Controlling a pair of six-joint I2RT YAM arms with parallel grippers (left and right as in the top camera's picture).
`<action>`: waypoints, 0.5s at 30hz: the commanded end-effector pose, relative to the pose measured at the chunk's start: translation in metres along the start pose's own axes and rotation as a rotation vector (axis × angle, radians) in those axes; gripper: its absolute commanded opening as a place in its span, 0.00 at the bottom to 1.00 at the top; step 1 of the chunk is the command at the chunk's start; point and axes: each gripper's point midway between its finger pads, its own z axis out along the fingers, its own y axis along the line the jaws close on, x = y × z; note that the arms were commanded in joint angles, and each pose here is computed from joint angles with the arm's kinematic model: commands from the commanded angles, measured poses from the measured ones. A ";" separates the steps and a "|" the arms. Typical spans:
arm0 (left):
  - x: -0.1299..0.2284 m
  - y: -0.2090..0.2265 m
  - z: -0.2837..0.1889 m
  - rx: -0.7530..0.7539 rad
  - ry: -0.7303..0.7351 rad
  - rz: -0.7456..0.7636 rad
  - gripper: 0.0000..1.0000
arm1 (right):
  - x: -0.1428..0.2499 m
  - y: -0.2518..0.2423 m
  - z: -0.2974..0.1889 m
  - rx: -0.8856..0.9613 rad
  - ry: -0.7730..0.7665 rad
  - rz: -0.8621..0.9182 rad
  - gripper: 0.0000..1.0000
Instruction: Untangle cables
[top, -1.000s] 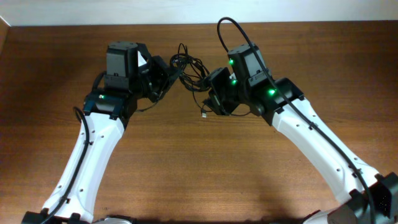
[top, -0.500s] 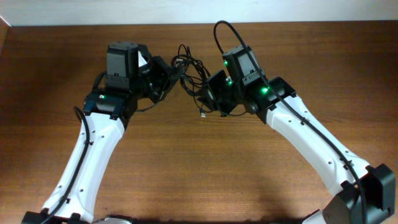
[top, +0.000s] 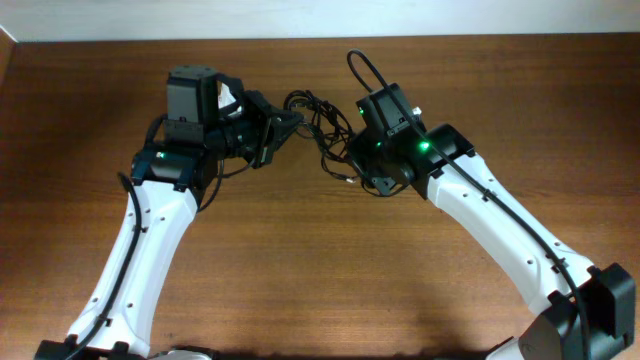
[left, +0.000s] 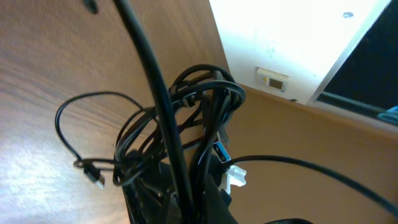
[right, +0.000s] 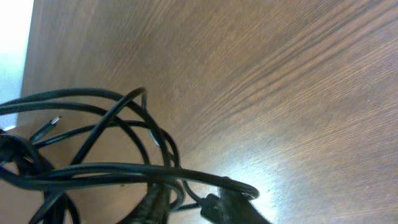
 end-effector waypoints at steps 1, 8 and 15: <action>0.005 -0.015 -0.008 0.045 0.029 -0.134 0.00 | -0.018 -0.009 0.002 0.051 -0.104 -0.090 0.34; -0.011 -0.011 -0.008 0.023 -0.069 -0.113 0.00 | -0.018 -0.004 -0.006 0.005 -0.037 -0.164 0.50; -0.014 -0.010 -0.008 0.018 -0.088 -0.070 0.01 | -0.005 0.022 -0.034 -0.188 0.152 -0.128 0.50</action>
